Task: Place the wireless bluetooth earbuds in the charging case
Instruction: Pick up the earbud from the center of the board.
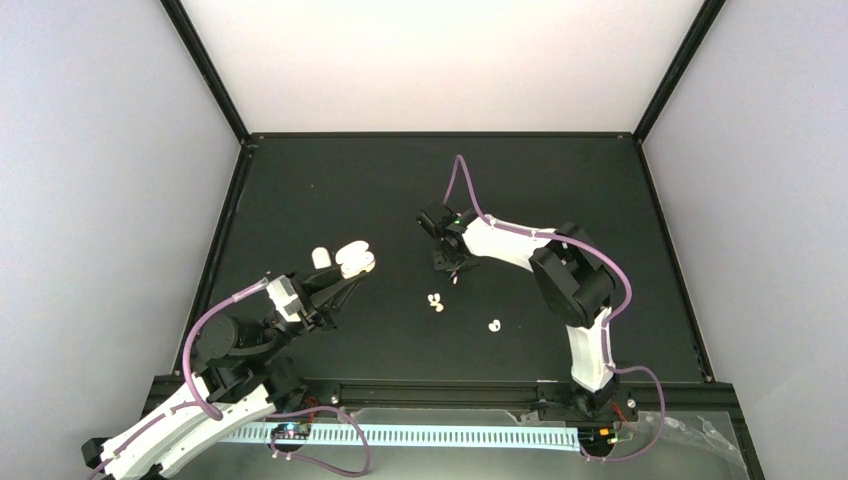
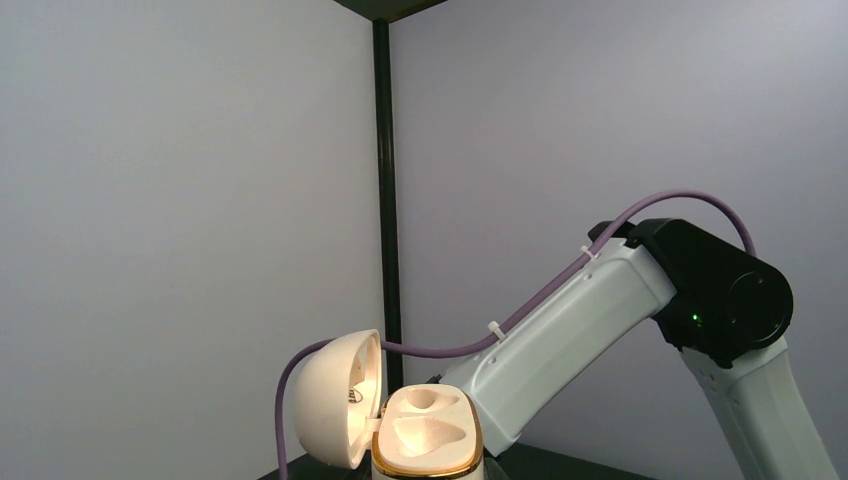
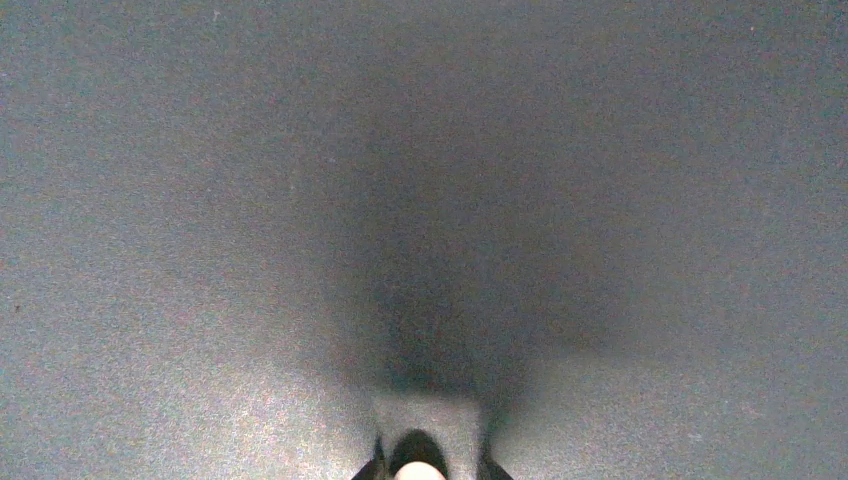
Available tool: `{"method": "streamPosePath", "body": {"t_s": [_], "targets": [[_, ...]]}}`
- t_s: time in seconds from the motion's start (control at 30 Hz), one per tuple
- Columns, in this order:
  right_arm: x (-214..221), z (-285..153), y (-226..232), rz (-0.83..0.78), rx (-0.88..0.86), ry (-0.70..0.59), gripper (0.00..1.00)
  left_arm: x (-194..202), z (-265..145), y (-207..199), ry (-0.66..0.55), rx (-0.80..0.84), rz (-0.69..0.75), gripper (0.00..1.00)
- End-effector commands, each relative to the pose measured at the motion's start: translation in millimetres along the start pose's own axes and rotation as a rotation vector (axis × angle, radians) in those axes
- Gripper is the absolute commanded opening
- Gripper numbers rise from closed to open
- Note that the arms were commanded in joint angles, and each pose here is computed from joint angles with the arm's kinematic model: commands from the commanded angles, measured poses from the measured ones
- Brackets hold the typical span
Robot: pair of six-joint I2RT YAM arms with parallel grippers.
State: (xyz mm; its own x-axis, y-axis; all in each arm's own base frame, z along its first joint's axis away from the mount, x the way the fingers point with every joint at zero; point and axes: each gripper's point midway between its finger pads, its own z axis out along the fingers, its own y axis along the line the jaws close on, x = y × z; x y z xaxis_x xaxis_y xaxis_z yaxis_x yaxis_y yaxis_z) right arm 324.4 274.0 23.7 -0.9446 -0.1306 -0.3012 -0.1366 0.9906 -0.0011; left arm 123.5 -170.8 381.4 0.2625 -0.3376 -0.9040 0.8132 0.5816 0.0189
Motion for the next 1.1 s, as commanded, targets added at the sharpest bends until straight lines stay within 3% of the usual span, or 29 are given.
{"method": "streamPosePath", "body": {"t_s": [0.0,0.37,0.57,0.67,0.87,1.07], "targets": [[10.5,5.1,-1.3,0.003,0.015,0.029,0.21,-21.7,-2.4,-3.6,-0.044,0.018,-0.012,0.02],[15.3,3.3,0.1,0.006,0.000,0.032,0.08,-21.1,-2.0,-3.8,-0.042,0.020,-0.014,0.02],[-2.2,-23.6,1.5,0.046,-0.046,-0.070,0.01,-19.0,-1.0,-3.5,-0.034,0.019,-0.011,0.02],[-23.5,-56.2,4.8,0.075,-0.116,-0.198,0.01,-17.6,-0.6,-2.9,-0.029,0.015,-0.006,0.01],[-64.3,-184.3,10.9,0.042,-0.385,-0.585,0.01,-17.0,2.1,-2.1,-0.031,0.011,0.004,0.01],[-50.3,-329.8,12.9,-0.202,-0.627,-1.012,0.01,-26.3,14.9,-4.0,-0.066,0.024,0.017,0.02]]}}
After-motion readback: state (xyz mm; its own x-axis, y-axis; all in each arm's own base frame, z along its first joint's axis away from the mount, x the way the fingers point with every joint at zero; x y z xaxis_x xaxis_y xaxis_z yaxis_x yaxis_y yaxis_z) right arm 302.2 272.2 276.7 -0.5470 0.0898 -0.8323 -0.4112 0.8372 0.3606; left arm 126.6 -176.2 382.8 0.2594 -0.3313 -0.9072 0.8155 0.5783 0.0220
